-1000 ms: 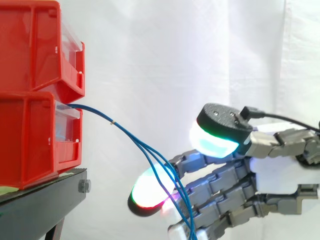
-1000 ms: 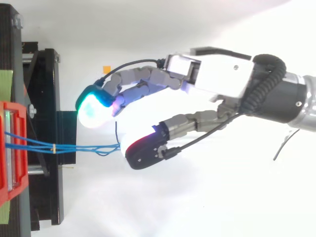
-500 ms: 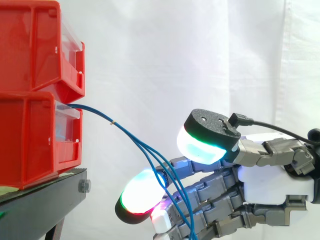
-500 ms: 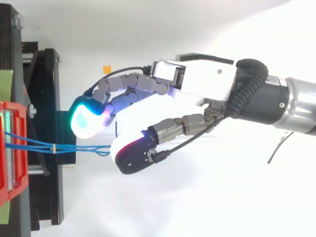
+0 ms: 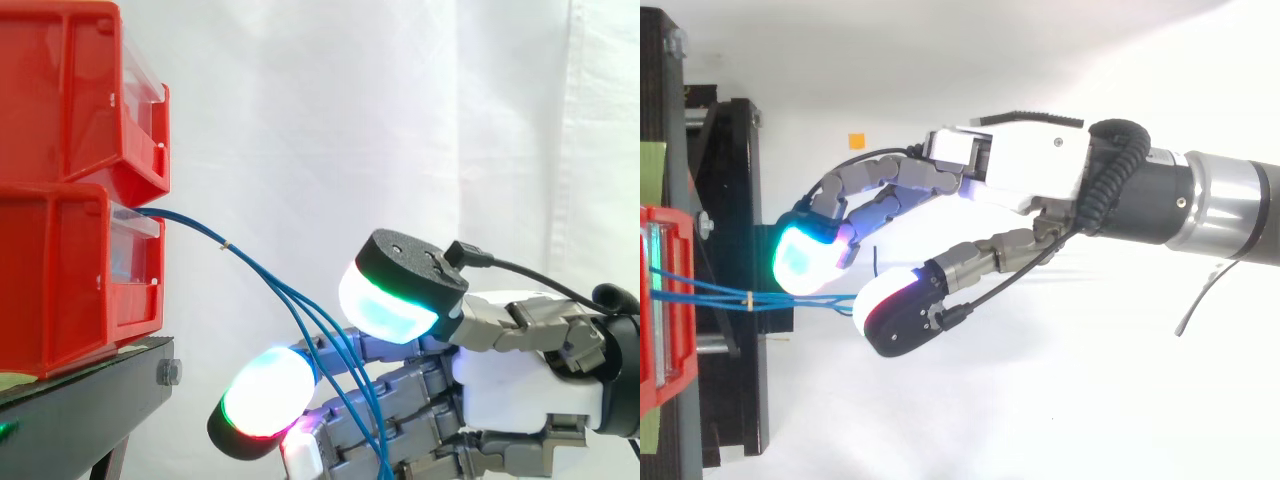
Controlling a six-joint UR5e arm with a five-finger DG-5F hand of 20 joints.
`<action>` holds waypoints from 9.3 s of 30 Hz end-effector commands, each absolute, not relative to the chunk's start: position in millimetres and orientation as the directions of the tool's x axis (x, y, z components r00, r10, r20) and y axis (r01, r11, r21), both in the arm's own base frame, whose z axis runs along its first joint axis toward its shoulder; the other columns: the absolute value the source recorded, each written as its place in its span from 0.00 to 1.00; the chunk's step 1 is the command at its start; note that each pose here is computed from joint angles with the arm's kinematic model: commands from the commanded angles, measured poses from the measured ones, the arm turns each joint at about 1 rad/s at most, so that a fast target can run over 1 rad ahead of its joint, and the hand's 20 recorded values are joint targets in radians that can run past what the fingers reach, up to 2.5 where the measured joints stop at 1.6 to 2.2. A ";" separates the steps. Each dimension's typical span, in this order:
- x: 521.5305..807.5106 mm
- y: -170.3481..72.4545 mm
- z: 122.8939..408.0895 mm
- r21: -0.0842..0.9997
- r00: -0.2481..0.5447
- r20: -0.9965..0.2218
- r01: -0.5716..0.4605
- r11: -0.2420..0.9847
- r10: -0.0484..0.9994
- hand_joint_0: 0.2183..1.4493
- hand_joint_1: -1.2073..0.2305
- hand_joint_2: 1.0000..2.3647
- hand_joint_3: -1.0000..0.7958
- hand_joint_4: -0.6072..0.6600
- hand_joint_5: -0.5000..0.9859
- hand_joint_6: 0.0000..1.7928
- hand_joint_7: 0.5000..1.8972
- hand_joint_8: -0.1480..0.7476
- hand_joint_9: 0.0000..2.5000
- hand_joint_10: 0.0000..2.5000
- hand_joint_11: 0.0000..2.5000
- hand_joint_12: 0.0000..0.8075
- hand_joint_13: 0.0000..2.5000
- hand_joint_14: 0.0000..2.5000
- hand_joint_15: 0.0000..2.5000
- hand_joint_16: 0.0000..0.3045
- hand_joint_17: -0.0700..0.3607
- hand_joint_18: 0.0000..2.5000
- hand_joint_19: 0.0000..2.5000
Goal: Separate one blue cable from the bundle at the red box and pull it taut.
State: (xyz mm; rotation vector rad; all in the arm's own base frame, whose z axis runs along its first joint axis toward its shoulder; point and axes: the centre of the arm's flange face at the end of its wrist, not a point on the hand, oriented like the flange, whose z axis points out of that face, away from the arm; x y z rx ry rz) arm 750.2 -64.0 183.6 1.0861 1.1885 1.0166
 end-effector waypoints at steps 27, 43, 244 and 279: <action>763.1 -71.9 178.6 0.990 0.033 -0.101 -0.091 0.104 0.994 0.27 0.40 0.00 0.28 0.62 0.22 0.28 0.43 0.42 0.29 0.01 0.30 0.39 0.26 0.01 0.19 0.16 0.42 0.20 0.27; 765.4 -77.1 177.9 0.991 0.015 -0.092 -0.094 0.093 0.996 0.27 0.39 0.00 0.29 0.61 0.22 0.28 0.44 0.42 0.29 0.01 0.30 0.39 0.26 0.01 0.19 0.16 0.42 0.20 0.27; 796.1 -80.7 205.0 0.988 -0.035 -0.102 -0.119 0.098 0.994 0.32 0.44 0.01 0.40 0.62 0.23 0.42 0.39 0.45 0.34 0.01 0.37 0.41 0.32 0.01 0.23 0.16 0.42 0.26 0.31; 797.9 -84.2 209.4 0.985 -0.028 -0.117 -0.128 0.113 0.993 0.32 0.35 0.00 0.32 0.64 0.21 0.48 0.43 0.46 0.36 0.01 0.42 0.42 0.33 0.01 0.23 0.17 0.43 0.29 0.31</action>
